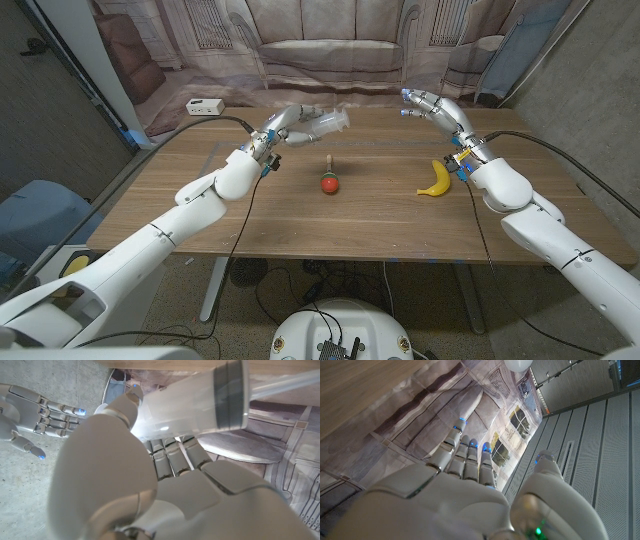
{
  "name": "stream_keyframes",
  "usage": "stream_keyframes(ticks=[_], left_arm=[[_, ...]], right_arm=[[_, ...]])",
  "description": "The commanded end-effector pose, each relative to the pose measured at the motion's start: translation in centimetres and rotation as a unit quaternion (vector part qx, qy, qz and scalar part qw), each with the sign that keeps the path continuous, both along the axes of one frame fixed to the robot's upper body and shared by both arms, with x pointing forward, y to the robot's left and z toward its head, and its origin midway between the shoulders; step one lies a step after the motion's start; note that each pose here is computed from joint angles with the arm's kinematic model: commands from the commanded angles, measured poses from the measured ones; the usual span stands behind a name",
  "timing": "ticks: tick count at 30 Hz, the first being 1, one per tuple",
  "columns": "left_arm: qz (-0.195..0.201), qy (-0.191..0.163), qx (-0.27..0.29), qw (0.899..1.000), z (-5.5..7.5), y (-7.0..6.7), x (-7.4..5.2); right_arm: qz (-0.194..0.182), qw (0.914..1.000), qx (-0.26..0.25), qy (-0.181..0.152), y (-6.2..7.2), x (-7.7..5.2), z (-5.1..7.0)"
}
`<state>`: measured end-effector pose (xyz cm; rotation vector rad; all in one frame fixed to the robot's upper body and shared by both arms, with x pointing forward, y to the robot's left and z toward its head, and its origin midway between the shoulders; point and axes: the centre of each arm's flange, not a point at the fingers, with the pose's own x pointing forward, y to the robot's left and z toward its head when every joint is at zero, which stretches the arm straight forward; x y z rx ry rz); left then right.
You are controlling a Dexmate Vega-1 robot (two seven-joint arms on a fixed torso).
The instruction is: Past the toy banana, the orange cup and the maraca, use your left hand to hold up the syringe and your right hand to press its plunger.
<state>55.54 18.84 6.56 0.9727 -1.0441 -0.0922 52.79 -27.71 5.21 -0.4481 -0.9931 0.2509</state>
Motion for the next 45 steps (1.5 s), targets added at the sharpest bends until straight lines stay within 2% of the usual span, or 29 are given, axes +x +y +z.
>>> stream_keyframes(ticks=[1,19,27,39,45], left_arm=[[-0.005,0.014,0.005,1.000,-1.5,0.2,-0.7],[-0.017,0.037,0.024,0.999,-4.2,0.6,-2.7],[-0.025,0.055,0.039,0.997,-5.7,0.5,-3.5],[-0.028,0.072,0.056,0.995,-7.1,0.5,-4.2],[-0.023,0.064,0.077,0.995,-7.4,0.0,-4.5]], right_arm=[[0.008,0.9999,0.010,0.011,0.0,0.3,-0.3],[0.008,0.9998,0.010,0.016,0.9,-0.2,-0.9],[0.010,0.9996,0.012,0.023,1.3,-0.3,-1.4],[0.010,0.9997,0.005,0.022,1.9,-0.5,-1.2],[0.009,0.9997,0.002,0.022,2.0,-0.5,-1.1]])
